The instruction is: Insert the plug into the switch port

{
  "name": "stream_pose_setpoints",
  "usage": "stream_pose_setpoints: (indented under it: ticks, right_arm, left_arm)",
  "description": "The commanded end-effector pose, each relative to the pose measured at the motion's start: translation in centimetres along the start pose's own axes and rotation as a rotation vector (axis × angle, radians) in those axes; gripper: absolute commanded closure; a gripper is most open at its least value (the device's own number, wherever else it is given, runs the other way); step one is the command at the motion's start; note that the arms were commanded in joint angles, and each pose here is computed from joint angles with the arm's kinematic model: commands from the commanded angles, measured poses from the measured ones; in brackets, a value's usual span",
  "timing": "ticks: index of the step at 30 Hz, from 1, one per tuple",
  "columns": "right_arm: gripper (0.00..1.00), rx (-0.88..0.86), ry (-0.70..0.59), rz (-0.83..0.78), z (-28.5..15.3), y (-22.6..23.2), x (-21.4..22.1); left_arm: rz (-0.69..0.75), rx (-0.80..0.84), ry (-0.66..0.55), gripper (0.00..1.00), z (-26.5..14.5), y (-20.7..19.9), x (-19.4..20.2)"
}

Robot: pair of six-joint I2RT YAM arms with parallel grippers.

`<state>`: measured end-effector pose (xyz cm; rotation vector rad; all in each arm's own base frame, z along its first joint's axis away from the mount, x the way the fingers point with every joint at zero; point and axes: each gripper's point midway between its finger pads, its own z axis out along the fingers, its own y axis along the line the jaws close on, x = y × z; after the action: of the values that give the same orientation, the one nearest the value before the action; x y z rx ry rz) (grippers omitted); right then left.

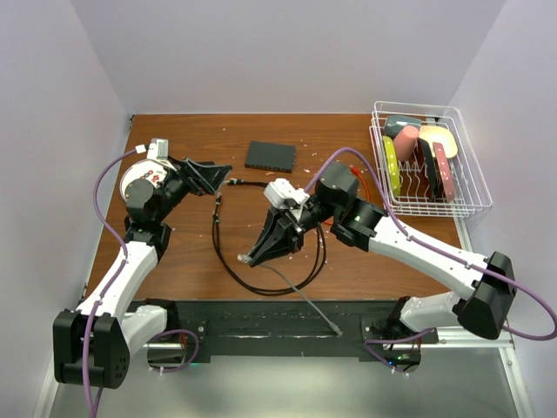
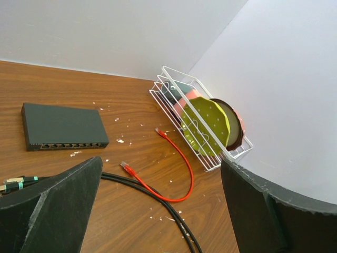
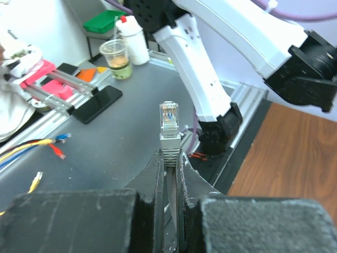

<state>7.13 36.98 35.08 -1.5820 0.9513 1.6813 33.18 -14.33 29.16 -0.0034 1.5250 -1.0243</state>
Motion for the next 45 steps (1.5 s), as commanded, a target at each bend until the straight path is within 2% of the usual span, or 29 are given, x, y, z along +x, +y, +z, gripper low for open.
stream_pose_setpoints:
  ticks: [1,4,5,8,10,12,19,23,31,34,45]
  right_arm:
    - [1.00,-0.011,-0.037,-0.084,-0.3,1.1,-3.0]
    - [1.00,0.221,-0.037,-0.042,-0.8,-3.0,-2.6]
    - [1.00,0.357,-0.045,-0.027,-1.6,-5.3,-2.6]
    - [1.00,0.434,-0.023,0.042,-2.7,-7.7,-1.0]
    - [1.00,0.359,-0.037,0.079,-3.0,-7.6,-0.5]
    - [1.00,0.249,-0.054,0.048,-3.5,-6.7,-0.9]
    - [1.00,0.055,-0.024,0.112,-4.4,-6.6,0.3]
    - [1.00,0.028,-0.016,0.095,-4.4,-6.0,0.2]
    - [1.00,0.010,0.008,0.084,-4.6,-5.5,0.2]
    - [1.00,0.010,0.009,0.087,-4.6,-5.5,0.2]
    - [1.00,0.028,0.023,0.133,-4.4,-7.0,1.5]
  left_arm:
    - [0.049,0.022,-0.019,0.00,-0.5,-0.5,-0.6]
    - [0.084,0.044,-0.016,0.01,-0.5,-0.9,-0.7]
    - [0.096,0.062,-0.010,0.01,-0.6,-1.3,-0.7]
    - [0.159,0.110,-0.004,0.04,-0.9,-2.3,-0.8]
    - [0.210,0.146,-0.015,0.05,-1.3,-3.1,-1.0]
    - [0.263,0.214,-0.028,0.06,-1.8,-4.5,-1.1]
    - [0.364,0.479,-0.030,0.11,-4.4,-8.9,0.4]
    - [0.442,0.671,-0.064,0.15,-7.2,-12.3,1.0]
    - [0.515,0.927,-0.053,0.23,-11.1,-15.9,3.0]
    - [0.524,0.975,-0.031,0.27,-11.2,-16.8,3.3]
    - [0.558,1.030,-0.092,0.36,-13.0,-19.5,1.7]
